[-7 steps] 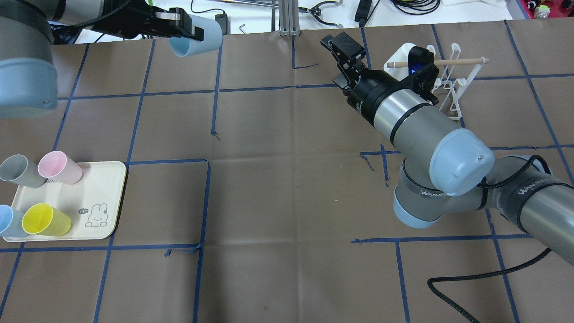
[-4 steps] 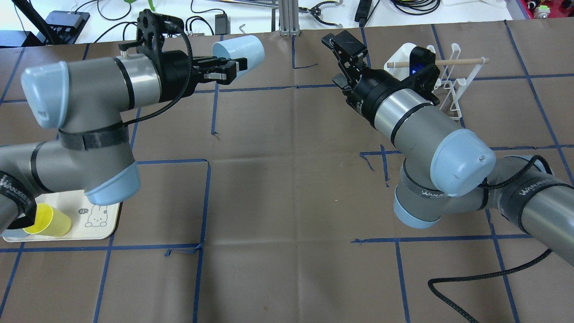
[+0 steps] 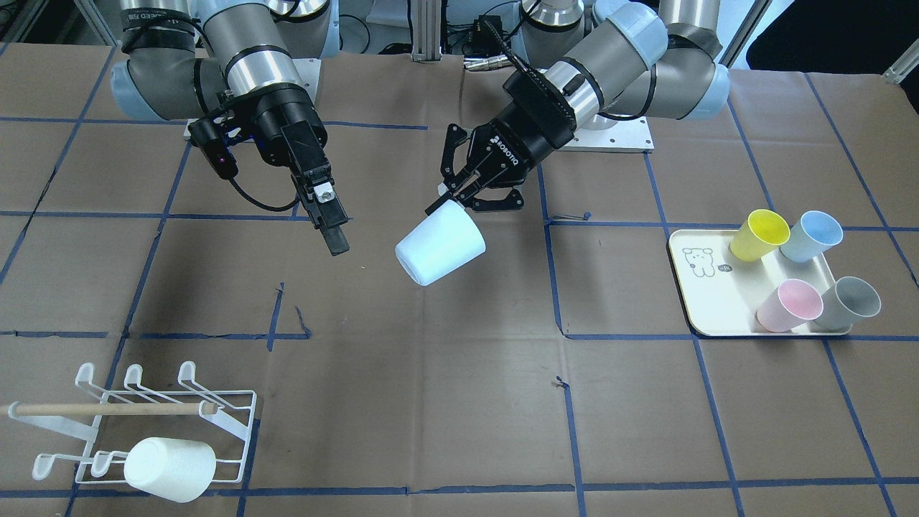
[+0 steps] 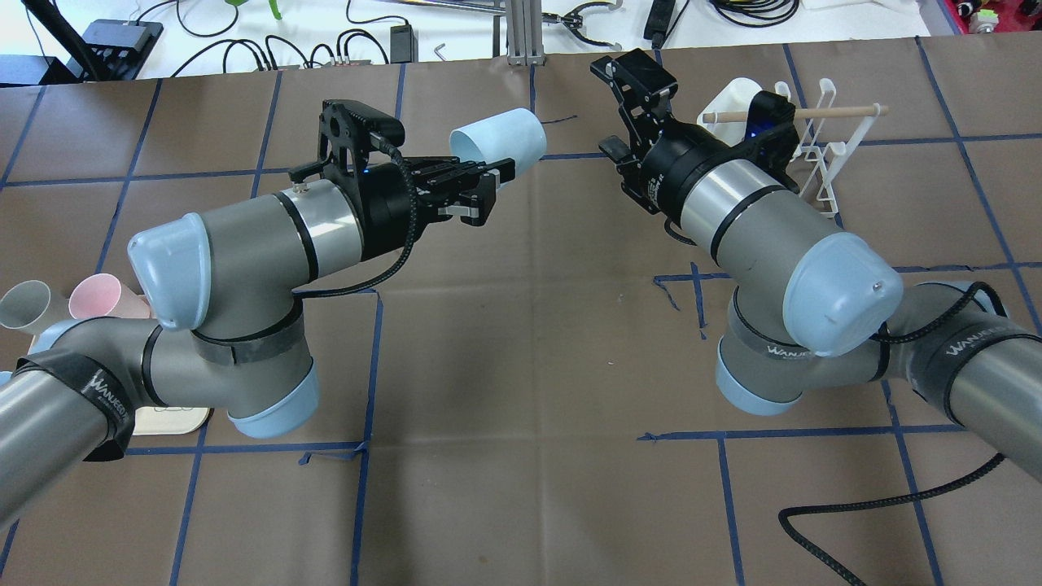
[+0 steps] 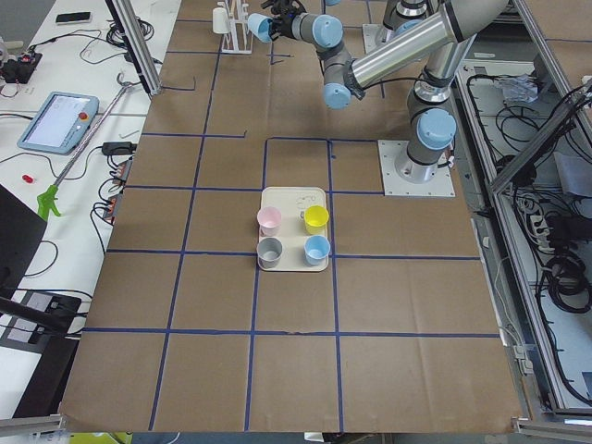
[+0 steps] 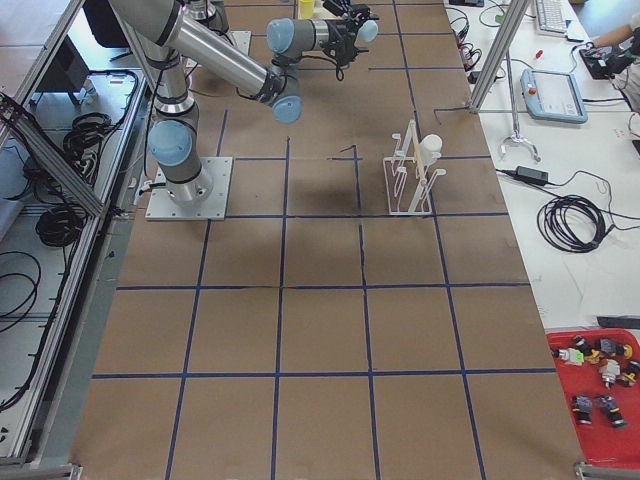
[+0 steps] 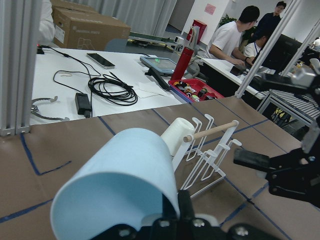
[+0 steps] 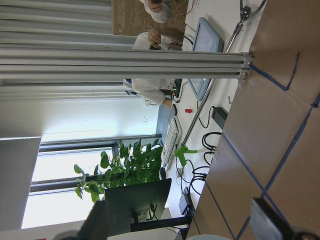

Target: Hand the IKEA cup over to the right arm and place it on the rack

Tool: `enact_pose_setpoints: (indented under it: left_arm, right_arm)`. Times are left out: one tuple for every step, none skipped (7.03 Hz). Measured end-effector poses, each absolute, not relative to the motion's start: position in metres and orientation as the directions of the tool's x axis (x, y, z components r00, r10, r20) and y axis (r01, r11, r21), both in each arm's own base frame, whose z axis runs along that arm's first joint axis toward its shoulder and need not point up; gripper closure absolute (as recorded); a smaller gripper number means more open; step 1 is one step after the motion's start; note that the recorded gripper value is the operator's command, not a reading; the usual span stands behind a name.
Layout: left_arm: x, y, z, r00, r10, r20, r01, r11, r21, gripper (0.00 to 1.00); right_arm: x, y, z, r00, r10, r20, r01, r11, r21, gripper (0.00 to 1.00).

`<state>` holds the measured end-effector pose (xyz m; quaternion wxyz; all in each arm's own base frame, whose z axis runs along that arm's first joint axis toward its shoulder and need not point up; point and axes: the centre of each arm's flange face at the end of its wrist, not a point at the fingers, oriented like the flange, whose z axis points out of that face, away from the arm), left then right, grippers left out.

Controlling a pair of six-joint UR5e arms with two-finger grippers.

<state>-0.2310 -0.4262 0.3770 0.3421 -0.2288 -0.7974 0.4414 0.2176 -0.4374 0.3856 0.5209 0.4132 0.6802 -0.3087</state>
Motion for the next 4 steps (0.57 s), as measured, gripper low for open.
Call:
enact_pose_setpoints:
  left_arm:
    - [-0.233,-0.421,0.374,-0.659,0.667,0.347,0.055,0.502,-0.863,0.99]
    - [-0.233,-0.419,0.372,-0.659,0.665,0.351,0.046,0.502,-0.864,0.99]
    - [-0.233,-0.419,0.371,-0.66,0.663,0.354,0.042,0.503,-0.863,0.99]
    - [-0.234,-0.418,0.371,-0.66,0.662,0.355,0.041,0.503,-0.863,0.99]
  right_arm:
    - [0.22,-0.439,0.379,-0.111,0.287,-0.951,0.884,0.467,0.037,0.0]
    - [0.222,-0.441,0.372,-0.118,0.341,-0.933,0.882,0.467,0.06,0.0]
    - [0.224,-0.442,0.368,-0.127,0.374,-0.919,0.88,0.471,0.07,0.0]
    - [0.228,-0.441,0.365,-0.133,0.396,-0.909,0.876,0.476,0.079,0.0]
